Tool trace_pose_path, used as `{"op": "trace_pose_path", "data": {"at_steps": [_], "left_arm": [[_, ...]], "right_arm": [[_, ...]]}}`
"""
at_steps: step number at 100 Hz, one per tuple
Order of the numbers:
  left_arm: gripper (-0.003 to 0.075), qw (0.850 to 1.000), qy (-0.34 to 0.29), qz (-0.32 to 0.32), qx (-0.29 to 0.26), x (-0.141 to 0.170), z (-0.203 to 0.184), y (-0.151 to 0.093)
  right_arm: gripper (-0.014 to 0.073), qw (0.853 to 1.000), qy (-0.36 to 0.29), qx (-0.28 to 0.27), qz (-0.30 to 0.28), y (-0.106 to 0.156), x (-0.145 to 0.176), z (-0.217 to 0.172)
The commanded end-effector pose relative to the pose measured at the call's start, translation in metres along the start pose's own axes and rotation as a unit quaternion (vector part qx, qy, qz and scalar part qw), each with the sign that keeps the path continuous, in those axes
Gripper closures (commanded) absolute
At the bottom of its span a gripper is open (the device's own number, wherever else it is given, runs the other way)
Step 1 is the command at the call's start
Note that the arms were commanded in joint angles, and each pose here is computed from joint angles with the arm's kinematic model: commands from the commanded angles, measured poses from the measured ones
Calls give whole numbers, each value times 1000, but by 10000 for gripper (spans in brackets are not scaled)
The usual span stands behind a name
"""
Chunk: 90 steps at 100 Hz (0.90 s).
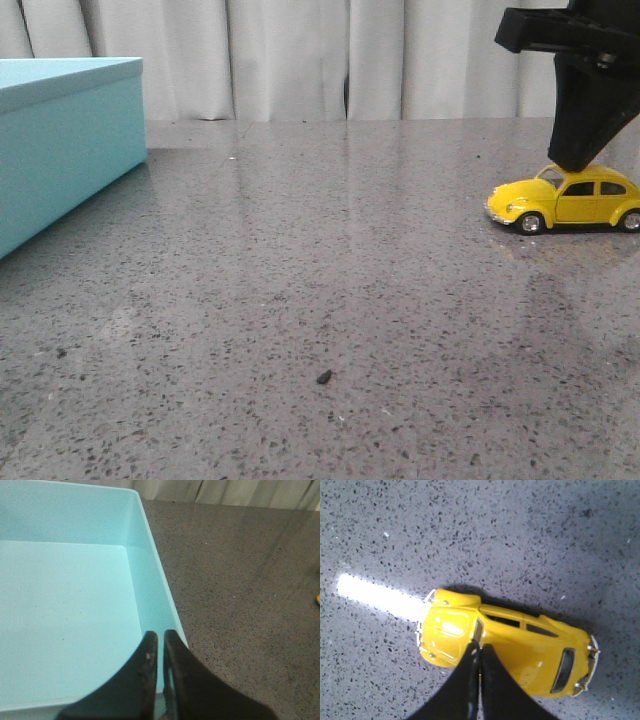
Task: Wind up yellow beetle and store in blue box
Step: 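Press down and drag the beetle backward with the right gripper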
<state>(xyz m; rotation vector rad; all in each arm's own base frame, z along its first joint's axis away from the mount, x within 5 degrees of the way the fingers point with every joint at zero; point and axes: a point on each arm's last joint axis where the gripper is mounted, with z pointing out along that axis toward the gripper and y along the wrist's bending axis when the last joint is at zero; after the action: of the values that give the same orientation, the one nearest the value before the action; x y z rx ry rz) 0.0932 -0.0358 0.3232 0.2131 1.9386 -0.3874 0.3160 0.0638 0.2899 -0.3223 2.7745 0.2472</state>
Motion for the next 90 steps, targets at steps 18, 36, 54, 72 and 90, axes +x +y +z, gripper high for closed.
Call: {"op": "trace_pose_path", "data": {"at_steps": [18, 36, 54, 72, 90], "left_arm": [[739, 999, -44, -5, -1, -16, -4, -1], [739, 999, -44, -5, -1, -16, -4, -1], [739, 999, -44, -5, -1, -16, -4, -1], [739, 999, -44, -6, -1, -16, -4, -1], [739, 999, -44, -6, -1, -16, -4, -1]], "right_arm": [[644, 999, -38, 11, -8, 1, -6, -14], [644, 999, -37, 16, -10, 0, -5, -14], [644, 999, -36, 18, -11, 0, -5, -14], [644, 999, -34, 22, -9, -3, -5, -15], [644, 999, -33, 32, 14, -20, -3, -17]]}}
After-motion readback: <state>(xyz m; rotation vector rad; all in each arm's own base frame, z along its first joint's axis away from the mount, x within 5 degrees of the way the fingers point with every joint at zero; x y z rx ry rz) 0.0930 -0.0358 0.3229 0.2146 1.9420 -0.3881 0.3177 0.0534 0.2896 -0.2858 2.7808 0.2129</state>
